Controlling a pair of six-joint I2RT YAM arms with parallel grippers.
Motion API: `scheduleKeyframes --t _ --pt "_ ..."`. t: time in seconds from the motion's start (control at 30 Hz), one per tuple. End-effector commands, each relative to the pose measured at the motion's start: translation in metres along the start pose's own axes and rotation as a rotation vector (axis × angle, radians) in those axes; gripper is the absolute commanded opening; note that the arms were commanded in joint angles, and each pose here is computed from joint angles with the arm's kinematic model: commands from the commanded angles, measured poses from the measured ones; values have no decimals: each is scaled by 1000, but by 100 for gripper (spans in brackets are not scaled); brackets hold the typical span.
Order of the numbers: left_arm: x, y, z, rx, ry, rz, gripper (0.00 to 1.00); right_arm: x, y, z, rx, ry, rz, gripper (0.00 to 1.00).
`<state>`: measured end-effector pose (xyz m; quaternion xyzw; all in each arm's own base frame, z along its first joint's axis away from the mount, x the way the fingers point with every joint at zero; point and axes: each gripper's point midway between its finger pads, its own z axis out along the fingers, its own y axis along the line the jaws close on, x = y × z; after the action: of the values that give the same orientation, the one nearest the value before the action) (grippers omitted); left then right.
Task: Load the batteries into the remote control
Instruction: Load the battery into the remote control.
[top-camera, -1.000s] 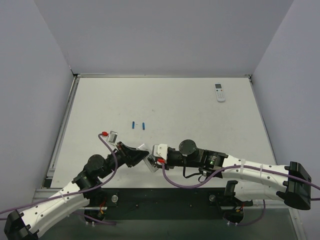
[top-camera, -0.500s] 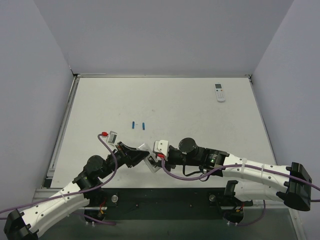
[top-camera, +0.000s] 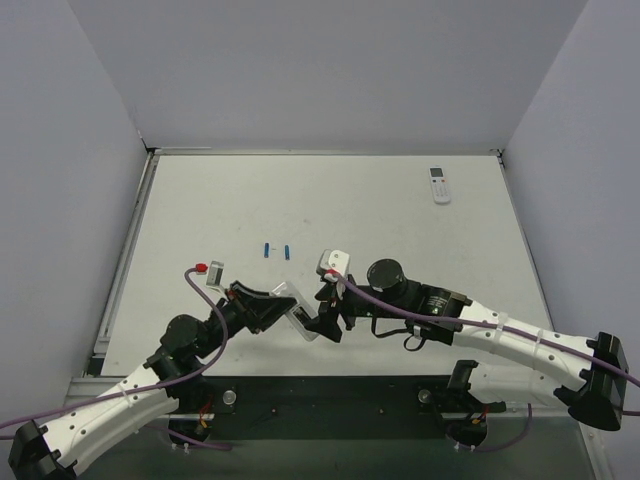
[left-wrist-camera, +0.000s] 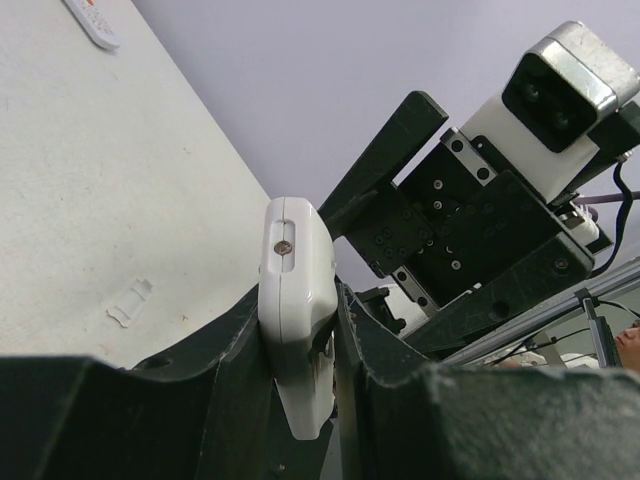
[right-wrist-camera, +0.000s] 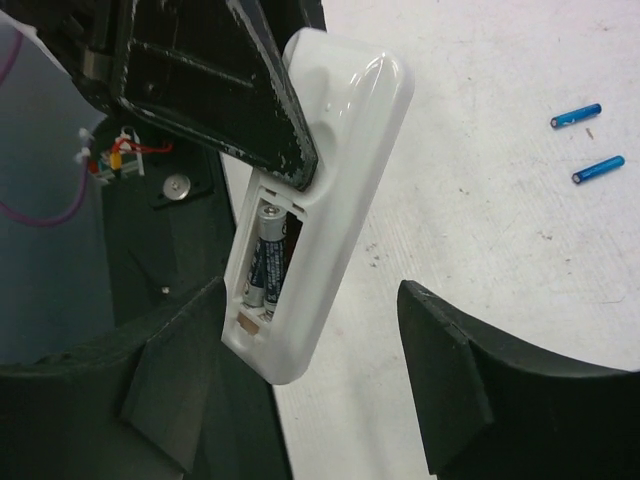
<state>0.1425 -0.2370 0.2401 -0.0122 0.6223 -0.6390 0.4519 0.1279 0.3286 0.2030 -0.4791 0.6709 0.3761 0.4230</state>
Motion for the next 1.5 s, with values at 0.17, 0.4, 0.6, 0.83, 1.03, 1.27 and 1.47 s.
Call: scheduleKeyframes --t 0.17,0.4,0.6,0.83,1.03,1.27,1.47 --pt "-23 -26 3 78 -86 -23 0 -59 -10 -10 105 -181 274 64" --pt "-23 -24 3 69 -91 -37 0 -59 -23 2 163 -213 440 63" --pt "-23 -21 3 61 -95 -45 0 -60 -17 9 120 -212 470 62" --pt "-24 -21 2 55 -105 -55 0 -54 -15 11 110 -191 476 60" --pt "-25 -22 2 58 -110 -58 0 -49 -13 11 105 -177 482 58" --pt "-26 -21 1 57 -112 -64 0 -49 -13 10 104 -179 485 57" --pt "-27 -21 1 57 -115 -67 0 -46 -13 11 106 -172 486 56"
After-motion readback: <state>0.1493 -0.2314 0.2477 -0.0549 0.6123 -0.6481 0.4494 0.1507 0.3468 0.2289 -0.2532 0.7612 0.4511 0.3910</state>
